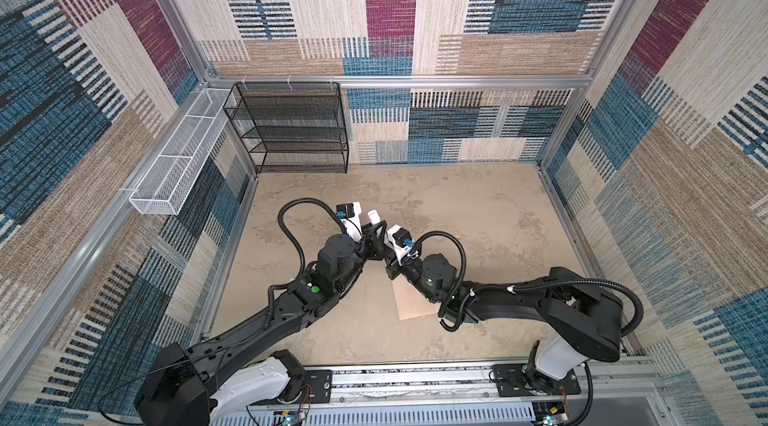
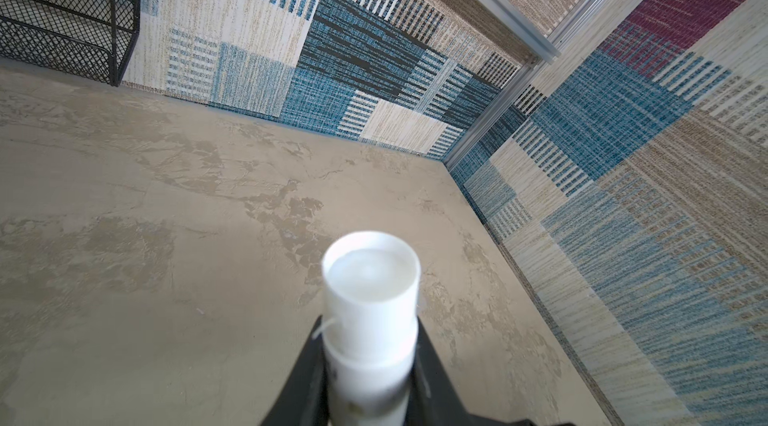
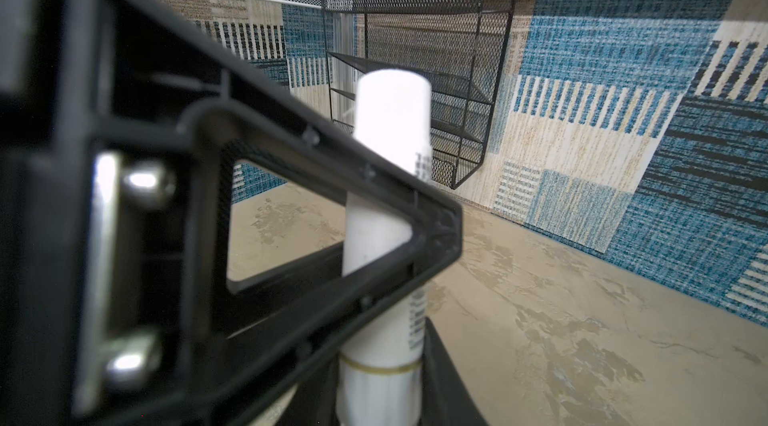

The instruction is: Place the letter into the envelope and seal it

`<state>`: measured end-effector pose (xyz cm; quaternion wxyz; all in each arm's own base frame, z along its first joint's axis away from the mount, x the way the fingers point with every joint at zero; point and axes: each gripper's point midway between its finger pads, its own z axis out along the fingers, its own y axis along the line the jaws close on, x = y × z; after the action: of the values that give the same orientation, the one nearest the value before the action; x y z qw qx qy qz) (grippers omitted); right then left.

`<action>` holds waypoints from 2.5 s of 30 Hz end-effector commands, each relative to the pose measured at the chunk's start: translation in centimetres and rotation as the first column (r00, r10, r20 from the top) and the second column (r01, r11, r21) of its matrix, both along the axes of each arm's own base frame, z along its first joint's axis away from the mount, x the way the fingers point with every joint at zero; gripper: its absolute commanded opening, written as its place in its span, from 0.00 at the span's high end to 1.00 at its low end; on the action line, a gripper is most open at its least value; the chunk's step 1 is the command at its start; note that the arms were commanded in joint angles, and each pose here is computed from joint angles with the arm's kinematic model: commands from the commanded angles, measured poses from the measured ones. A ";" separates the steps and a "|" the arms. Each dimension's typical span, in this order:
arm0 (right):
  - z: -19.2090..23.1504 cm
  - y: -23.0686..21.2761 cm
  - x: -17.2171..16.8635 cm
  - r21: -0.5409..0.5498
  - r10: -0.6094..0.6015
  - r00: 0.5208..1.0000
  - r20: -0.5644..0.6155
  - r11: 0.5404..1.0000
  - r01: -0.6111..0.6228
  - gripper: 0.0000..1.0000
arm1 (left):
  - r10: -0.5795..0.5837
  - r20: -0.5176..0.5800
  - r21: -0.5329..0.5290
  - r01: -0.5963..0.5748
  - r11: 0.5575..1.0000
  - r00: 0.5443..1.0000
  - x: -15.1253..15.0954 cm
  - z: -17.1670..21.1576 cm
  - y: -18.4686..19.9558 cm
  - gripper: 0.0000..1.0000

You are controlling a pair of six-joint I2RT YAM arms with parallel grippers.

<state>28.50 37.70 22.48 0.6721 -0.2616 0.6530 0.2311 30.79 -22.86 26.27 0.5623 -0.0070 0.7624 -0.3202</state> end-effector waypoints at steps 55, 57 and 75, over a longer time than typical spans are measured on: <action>2.7 -3.0 -2.4 0.059 0.045 0.996 0.081 0.997 -0.050 0.31 | -0.005 0.156 -0.127 0.025 0.992 0.988 -0.3 4.5 2.2 1.00; 2.5 -2.4 -1.6 0.068 -0.003 0.996 0.093 0.998 -0.003 0.31 | 0.020 0.146 -0.135 0.000 0.991 0.989 0.0 4.3 2.2 1.00; 2.8 0.3 0.3 0.072 -0.057 0.993 0.100 0.996 0.050 0.48 | 0.051 0.122 -0.143 -0.033 0.989 0.991 0.4 3.7 1.9 1.00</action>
<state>28.65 37.95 24.73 0.7144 -0.2386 0.6201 0.2195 31.03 -21.14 28.49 0.5994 -0.0302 0.7199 -0.3488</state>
